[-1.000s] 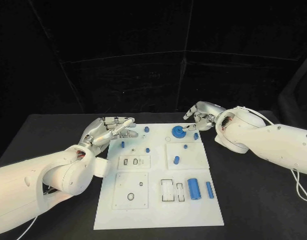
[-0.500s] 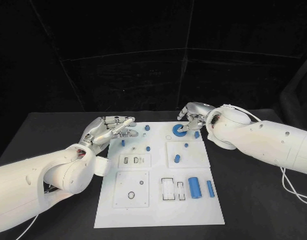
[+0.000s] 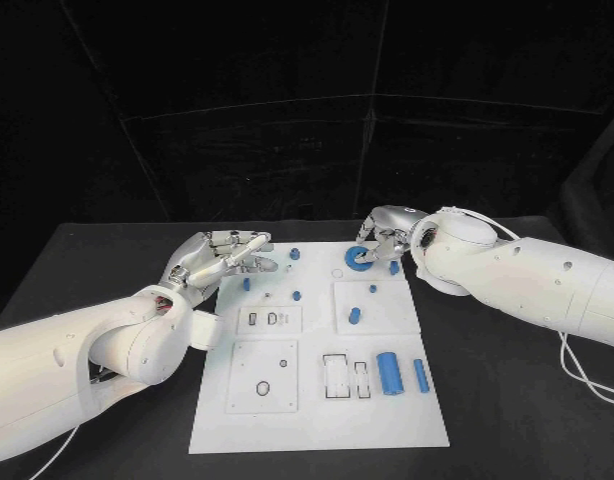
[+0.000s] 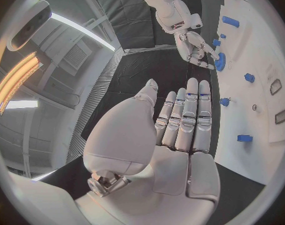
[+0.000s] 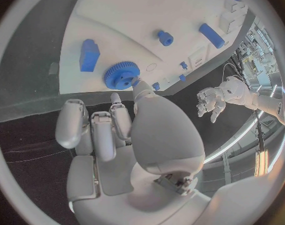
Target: Assemble the parts on the task board
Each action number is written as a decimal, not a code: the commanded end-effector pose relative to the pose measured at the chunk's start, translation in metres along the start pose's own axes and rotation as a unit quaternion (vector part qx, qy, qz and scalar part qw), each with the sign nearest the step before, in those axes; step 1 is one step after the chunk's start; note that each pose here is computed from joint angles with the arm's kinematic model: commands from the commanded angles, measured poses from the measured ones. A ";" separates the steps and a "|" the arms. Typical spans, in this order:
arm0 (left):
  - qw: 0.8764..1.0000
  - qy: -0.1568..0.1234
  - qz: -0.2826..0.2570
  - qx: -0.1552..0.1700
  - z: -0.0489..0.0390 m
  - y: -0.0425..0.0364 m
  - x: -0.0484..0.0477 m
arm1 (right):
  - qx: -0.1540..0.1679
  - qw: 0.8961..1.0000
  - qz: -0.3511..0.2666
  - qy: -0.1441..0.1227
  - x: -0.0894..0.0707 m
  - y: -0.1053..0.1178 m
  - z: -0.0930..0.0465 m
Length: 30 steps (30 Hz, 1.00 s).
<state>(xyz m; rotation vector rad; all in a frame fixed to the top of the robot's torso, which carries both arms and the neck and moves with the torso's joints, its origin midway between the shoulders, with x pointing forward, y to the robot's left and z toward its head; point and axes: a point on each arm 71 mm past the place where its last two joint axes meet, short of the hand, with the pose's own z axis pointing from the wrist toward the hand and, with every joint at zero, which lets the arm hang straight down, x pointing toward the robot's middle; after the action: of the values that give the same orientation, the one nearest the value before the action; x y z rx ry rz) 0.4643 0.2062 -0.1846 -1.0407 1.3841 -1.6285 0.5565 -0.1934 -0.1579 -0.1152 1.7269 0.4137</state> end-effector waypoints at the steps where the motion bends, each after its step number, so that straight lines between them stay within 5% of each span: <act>1: 1.000 0.008 -0.002 0.003 0.0005 -0.0010 0.0017 | -0.003 1.000 -0.012 0.018 0.002 0.000 0.000; 30: 1.000 0.007 -0.001 0.000 0.0001 -0.0007 -0.0001 | -0.014 1.000 -0.006 0.006 0.001 0.003 -0.003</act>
<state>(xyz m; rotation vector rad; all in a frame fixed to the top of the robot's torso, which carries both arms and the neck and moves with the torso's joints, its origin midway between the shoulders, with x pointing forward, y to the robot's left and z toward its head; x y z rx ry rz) 0.4647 0.2075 -0.1852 -1.0429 1.3870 -1.6252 0.5533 -0.1932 -0.1595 -0.1459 1.7442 0.4230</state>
